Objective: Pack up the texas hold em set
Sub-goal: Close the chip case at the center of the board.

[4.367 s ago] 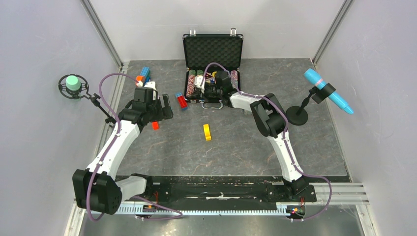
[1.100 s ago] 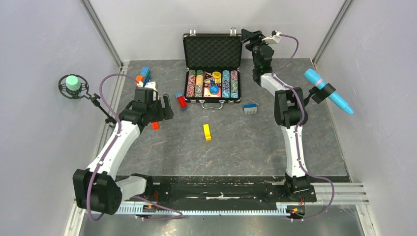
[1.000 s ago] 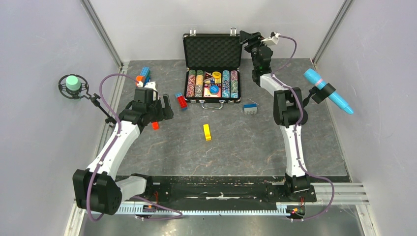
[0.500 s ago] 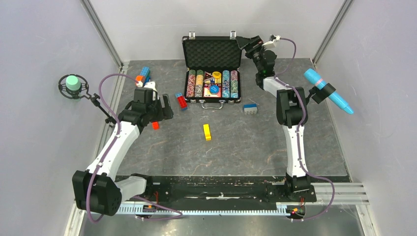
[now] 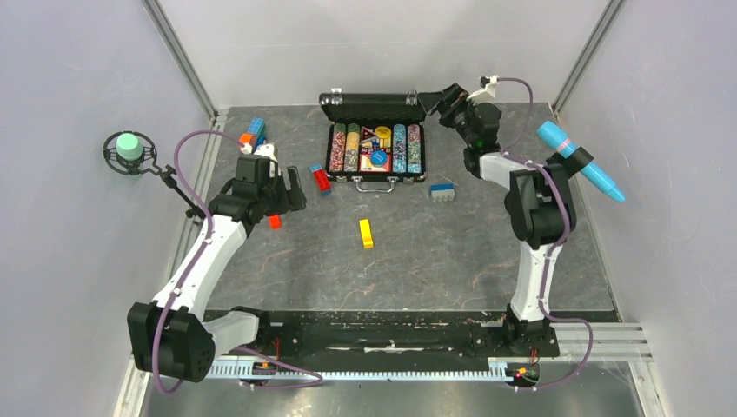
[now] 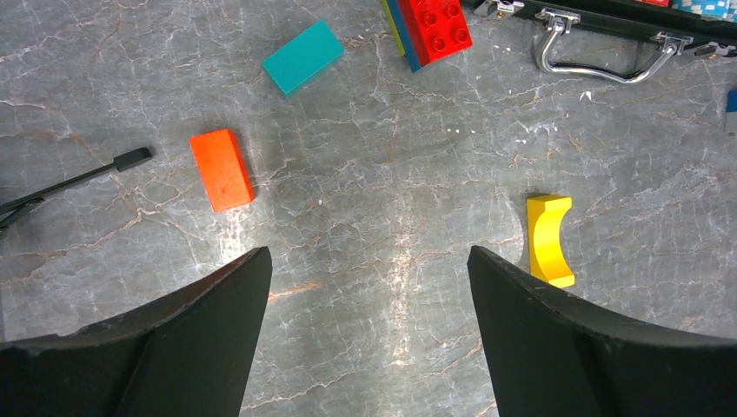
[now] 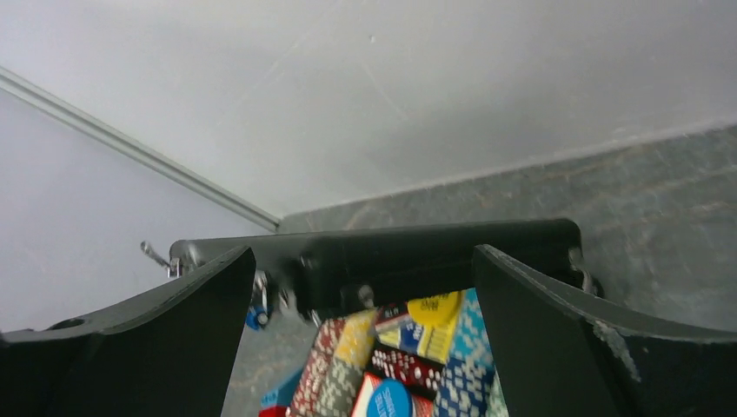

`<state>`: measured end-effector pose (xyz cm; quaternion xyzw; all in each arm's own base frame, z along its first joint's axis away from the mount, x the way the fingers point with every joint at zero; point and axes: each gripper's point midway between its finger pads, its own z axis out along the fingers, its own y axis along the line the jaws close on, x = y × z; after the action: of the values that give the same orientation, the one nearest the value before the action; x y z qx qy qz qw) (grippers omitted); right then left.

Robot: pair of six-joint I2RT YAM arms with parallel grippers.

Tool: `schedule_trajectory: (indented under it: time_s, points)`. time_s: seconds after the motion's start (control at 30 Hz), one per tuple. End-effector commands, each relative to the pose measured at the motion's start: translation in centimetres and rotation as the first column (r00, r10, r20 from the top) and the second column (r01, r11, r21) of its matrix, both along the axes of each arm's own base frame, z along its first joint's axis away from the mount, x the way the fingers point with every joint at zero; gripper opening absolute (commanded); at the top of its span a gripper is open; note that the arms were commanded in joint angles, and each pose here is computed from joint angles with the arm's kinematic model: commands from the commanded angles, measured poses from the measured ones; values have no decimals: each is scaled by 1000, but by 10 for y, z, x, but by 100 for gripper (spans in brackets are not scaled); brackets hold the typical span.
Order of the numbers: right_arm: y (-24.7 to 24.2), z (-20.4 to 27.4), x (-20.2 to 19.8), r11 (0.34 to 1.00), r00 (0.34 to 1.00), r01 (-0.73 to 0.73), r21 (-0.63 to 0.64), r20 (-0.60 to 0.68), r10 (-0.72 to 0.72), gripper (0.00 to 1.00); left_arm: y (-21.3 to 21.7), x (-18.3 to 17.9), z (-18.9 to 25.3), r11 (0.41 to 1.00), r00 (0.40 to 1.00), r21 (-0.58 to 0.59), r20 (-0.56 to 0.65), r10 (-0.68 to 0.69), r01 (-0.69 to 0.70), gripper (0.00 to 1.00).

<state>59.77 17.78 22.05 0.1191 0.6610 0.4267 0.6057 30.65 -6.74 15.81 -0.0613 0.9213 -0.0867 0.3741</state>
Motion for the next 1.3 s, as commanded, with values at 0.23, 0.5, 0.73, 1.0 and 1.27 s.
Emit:
schedule_trajectory:
  time_s: [0.23,0.5,0.73,1.0,1.27]
  points:
    - [-36,37,-44,915,985,169,-366,33,-169,98,-12,14,32,996,991,-82,133,-10,21,89]
    - [-56,15,-65,778,987,122,-616,-11,-163,98,-40,40,63,971,980,-235,200,9,39,87]
    - [-38,-1,-80,856,999,-40,-515,-33,26,98,-90,84,77,929,967,-356,255,-7,101,86]
    - [52,-3,-126,802,821,-538,258,-55,568,98,-139,143,77,846,949,-484,305,-74,222,89]
    - [69,-48,-145,806,786,-529,266,-206,583,98,-149,163,49,837,954,-497,284,-94,230,99]
